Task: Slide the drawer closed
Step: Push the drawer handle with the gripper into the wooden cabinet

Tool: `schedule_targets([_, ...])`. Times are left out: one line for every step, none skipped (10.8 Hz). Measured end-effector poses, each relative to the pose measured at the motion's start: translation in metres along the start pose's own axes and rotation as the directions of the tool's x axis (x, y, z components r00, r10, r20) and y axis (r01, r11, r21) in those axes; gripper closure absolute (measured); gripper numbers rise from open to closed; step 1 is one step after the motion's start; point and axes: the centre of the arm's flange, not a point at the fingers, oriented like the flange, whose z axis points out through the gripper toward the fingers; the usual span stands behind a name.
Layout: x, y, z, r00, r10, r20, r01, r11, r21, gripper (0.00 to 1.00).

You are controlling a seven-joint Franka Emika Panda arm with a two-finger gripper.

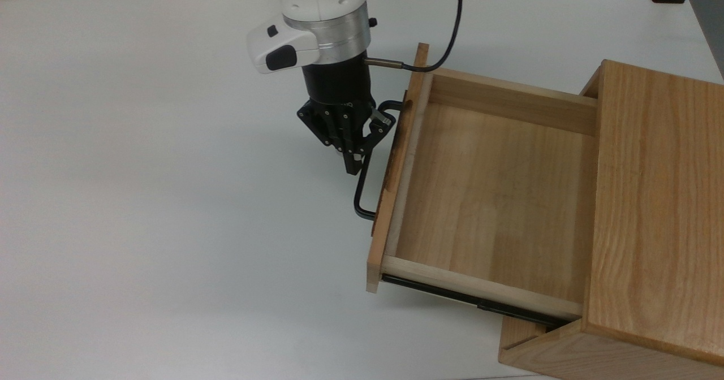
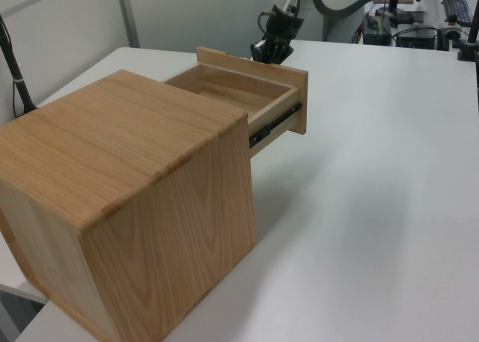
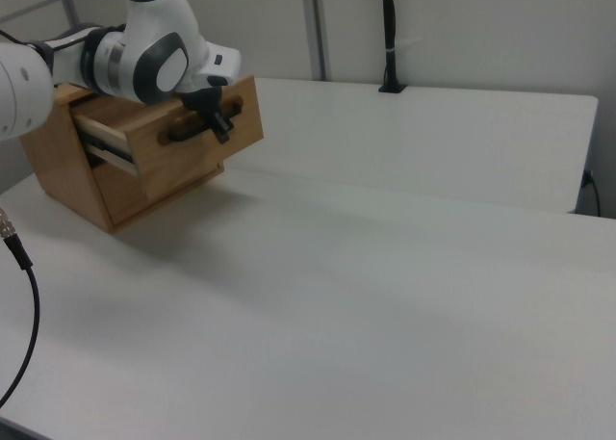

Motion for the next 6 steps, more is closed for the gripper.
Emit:
schedule_targets([-0.003, -0.005, 0.002, 1.000, 0.024, 0.004, -0.024, 1.000, 0.006, 1.00])
schedule_targets([-0.004, -0.009, 0.003, 0.999, 0.054, 0.004, -0.054, 0.999, 0.010, 1.00])
schedule_targets([-0.006, -0.013, 0.004, 0.997, 0.077, 0.008, -0.077, 0.997, 0.013, 1.00])
schedule_targets([-0.008, -0.018, 0.005, 0.996, 0.089, 0.010, -0.089, 0.996, 0.020, 1.00])
schedule_targets([-0.012, -0.025, 0.007, 0.995, 0.101, 0.016, -0.101, 0.994, 0.027, 1.00])
schedule_targets([-0.016, -0.036, 0.008, 0.993, 0.113, 0.022, -0.114, 0.993, 0.039, 1.00])
